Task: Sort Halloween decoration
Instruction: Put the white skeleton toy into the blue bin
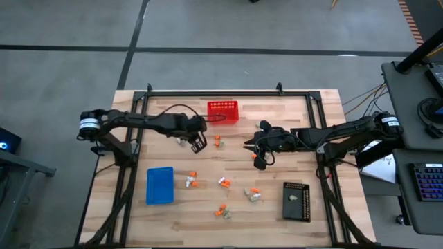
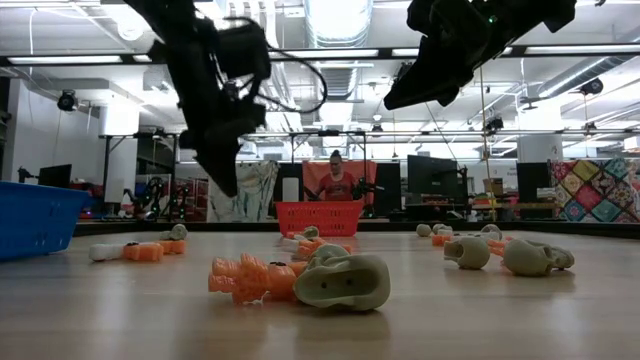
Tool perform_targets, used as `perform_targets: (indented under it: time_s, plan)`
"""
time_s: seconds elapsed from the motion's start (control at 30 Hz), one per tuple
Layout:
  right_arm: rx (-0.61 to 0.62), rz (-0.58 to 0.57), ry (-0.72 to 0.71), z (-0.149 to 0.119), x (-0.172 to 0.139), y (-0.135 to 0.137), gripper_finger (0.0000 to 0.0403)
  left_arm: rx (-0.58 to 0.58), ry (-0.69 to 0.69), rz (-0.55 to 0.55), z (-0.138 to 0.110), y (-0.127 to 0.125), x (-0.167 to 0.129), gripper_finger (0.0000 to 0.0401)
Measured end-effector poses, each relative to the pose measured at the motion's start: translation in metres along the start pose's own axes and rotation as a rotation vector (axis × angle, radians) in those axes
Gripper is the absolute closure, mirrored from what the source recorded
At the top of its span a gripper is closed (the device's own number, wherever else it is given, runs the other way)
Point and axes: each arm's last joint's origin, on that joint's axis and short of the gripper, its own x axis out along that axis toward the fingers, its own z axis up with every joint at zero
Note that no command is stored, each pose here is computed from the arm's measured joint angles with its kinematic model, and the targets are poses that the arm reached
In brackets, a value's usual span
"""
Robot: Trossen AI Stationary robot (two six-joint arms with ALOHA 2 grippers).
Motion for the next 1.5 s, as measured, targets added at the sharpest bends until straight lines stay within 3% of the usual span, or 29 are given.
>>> perform_targets:
  time_s: [0.5,0.67,0.77,1.0,1.5]
  plan:
    - [0.001,0.0,0.0,0.0,0.0,0.0,0.0339,-0.003,-0.156,-0.207,-0.038,-0.024,-0.104,0.0399]
    - [0.018,0.0,0.0,0.0,0.0,0.0,0.0339,-0.015,-0.052,-0.392,-0.06,-0.037,-0.125,0.0399]
    - [0.022,0.0,0.0,0.0,0.0,0.0,0.0339,-0.002,0.083,-0.437,-0.079,-0.045,-0.131,0.0399]
    - [0.023,0.001,0.0,0.0,0.0,0.0,0.0339,-0.016,0.383,-0.327,-0.122,-0.061,-0.136,0.0399]
    - [0.022,0.002,0.001,0.0,0.0,0.0,0.0339,0.19,0.532,-0.119,-0.143,-0.099,-0.097,0.0399]
